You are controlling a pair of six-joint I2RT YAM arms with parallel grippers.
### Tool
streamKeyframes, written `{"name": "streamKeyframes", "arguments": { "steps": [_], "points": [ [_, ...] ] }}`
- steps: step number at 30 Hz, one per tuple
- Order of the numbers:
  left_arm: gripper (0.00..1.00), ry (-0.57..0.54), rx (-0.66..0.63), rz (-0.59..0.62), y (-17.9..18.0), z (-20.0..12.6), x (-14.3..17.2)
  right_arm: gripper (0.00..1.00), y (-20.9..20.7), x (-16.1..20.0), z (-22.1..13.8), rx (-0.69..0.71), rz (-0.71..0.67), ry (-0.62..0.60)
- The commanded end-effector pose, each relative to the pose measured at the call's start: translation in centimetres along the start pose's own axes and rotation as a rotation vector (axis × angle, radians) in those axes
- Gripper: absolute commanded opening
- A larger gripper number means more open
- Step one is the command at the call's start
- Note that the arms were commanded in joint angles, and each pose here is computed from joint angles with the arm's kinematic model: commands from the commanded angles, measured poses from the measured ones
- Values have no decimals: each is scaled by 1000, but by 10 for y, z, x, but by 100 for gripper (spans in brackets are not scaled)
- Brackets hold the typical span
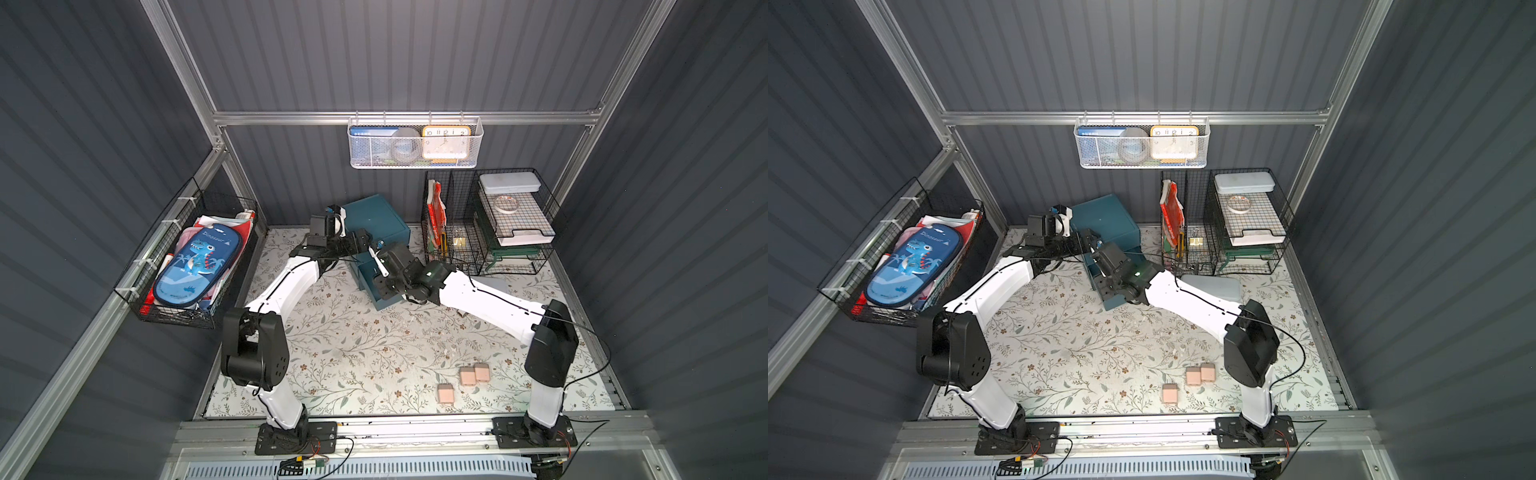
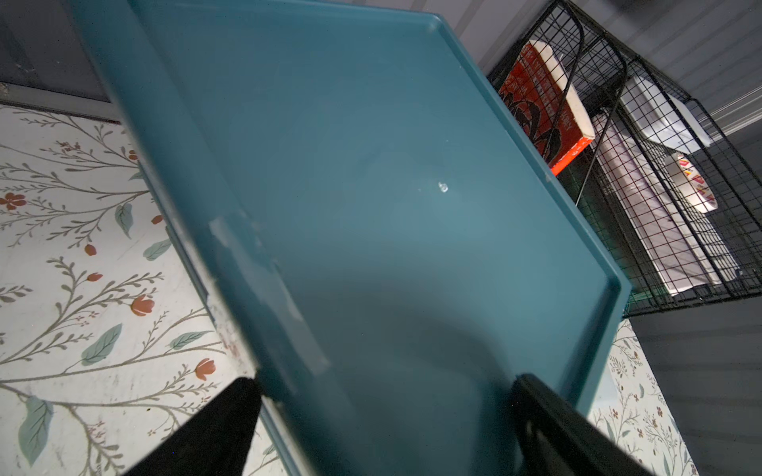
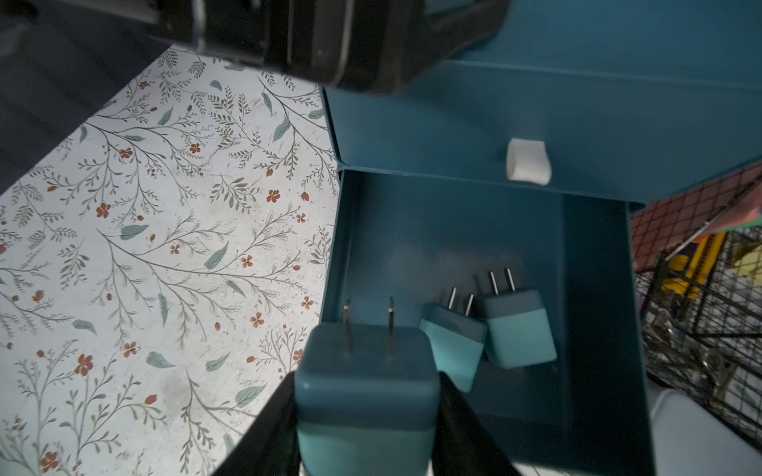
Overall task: Place the plugs into the drawer by color
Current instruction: Place the plug in the drawer.
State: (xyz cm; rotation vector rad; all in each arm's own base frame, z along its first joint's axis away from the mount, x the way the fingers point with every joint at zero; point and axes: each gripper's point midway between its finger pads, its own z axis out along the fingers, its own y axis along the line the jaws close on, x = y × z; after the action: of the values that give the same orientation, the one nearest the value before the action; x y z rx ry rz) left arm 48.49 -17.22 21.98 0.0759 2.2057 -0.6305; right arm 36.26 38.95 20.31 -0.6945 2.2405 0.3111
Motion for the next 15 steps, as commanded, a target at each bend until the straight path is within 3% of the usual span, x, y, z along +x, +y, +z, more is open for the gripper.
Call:
{"name": "streamKeyframes", "arguments": {
  "steps": [1,15],
  "points": [
    [99,206,-71,-16,24,21,62,46,-3,-20,5,12,-26,-78],
    [99,202,-73,-15,24,20,59,46,-6,-4,27,-8,-15,-72]
  ]
}}
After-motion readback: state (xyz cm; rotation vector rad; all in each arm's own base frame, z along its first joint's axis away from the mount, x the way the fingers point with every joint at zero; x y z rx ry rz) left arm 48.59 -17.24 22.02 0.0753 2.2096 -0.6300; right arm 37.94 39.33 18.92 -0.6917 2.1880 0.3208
